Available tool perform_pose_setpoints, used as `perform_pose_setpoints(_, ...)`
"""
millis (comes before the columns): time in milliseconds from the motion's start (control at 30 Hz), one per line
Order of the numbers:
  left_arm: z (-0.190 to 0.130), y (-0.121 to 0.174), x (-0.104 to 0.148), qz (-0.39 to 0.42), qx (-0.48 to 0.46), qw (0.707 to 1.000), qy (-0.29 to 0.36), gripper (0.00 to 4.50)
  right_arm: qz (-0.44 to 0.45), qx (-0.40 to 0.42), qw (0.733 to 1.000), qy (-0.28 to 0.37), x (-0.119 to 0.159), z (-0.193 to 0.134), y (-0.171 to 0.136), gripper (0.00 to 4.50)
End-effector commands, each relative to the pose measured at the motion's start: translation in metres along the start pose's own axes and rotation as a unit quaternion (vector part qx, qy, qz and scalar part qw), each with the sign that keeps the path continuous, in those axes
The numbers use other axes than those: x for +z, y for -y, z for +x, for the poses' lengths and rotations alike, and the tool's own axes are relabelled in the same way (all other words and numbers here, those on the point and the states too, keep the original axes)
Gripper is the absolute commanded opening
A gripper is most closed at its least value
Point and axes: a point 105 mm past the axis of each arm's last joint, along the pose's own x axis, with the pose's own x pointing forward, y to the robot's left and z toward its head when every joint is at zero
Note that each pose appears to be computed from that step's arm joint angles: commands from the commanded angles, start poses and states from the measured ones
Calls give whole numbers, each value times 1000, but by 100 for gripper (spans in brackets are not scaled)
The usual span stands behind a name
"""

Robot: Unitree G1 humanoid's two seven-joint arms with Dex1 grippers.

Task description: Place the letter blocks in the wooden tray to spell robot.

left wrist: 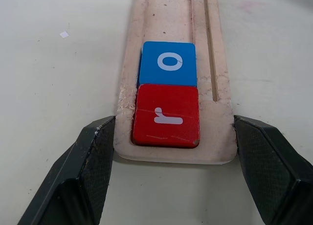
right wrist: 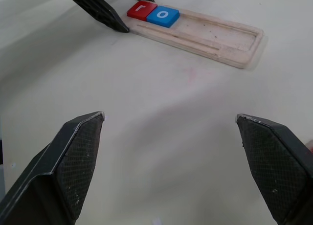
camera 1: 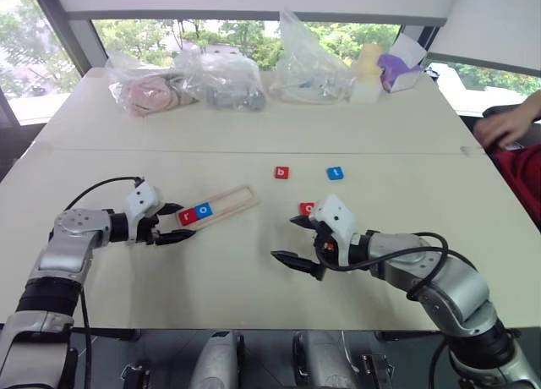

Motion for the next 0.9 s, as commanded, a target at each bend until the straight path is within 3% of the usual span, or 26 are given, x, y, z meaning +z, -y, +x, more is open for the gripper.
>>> perform_pose_setpoints(33, 4, 0, -9, -6, 0, 1000, -22, 312, -14, -19, 1000, 12, 6, -10, 7, 450)
perform_pose_setpoints(233, 11, 28, 31, 90, -103, 991, -5, 312, 5, -113, 994, 8, -1, -31, 47, 450)
perform_pose_setpoints(367, 24, 35, 39, 118, -129, 985, -5, 312, 16, -164, 986, 17, -2, -39, 64, 450)
perform_pose_setpoints(900, 46, 46, 42, 158, -204, 966, 2, 312, 53, -171, 984, 26, -5, -39, 54, 450)
